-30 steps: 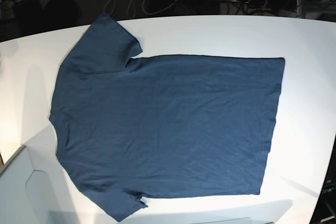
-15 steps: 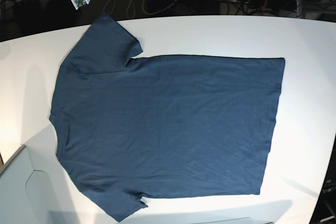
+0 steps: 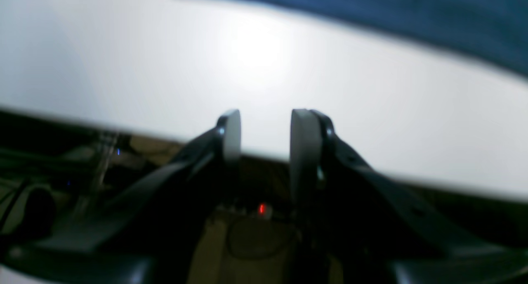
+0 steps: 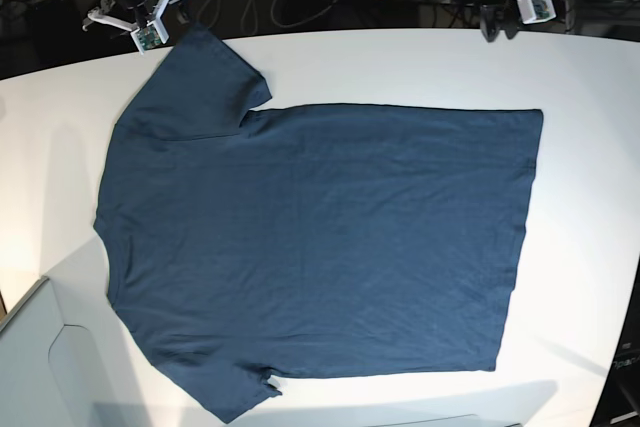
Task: Fold the T-shirt properly
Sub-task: 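Grasp the sleeve corner with right gripper, hem corner with left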
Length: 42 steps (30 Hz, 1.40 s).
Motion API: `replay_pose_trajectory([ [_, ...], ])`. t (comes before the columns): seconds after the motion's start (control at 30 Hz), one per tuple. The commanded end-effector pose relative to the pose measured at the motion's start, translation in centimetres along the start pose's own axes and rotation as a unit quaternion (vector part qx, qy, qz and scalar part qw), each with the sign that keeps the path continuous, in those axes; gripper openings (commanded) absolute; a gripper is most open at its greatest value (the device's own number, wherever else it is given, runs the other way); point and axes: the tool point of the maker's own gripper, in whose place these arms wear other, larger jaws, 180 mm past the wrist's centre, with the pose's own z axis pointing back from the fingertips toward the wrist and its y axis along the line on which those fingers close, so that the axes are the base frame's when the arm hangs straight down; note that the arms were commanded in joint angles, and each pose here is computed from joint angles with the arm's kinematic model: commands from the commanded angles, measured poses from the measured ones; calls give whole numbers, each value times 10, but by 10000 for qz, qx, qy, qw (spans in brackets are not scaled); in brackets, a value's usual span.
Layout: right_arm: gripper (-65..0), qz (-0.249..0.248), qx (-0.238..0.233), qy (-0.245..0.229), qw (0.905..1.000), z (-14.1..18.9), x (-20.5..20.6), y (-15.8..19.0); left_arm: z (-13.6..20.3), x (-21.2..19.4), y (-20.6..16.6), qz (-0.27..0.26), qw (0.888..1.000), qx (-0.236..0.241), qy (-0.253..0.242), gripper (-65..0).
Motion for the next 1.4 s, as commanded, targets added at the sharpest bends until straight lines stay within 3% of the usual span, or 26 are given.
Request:
replay_pose_trajectory([
  [0.0,-296,95,49,-163,9998,3,8,1,3,2,5,42,10000,49,43,-452],
  [0.2,-290,57,-65,-470,9989,-2,30,-6,-16,27,43,920,9945,492,71,-451],
  [0.37,-290,71,-129,-634,9979,-6,44,-11,-30,46,67,1289,9894,670,-12,-450],
  [0.6,-290,106,-182,-733,9971,-7,52,-16,-55,63,75,877,9939,628,-241,-397],
  [1.07,-290,96,-198,-739,9970,-11,53,-18,-97,75,89,1114,9911,569,-463,-395],
  [1.37,-290,94,-193,-725,9971,-11,52,-18,-128,70,95,1314,9896,495,-303,-396],
])
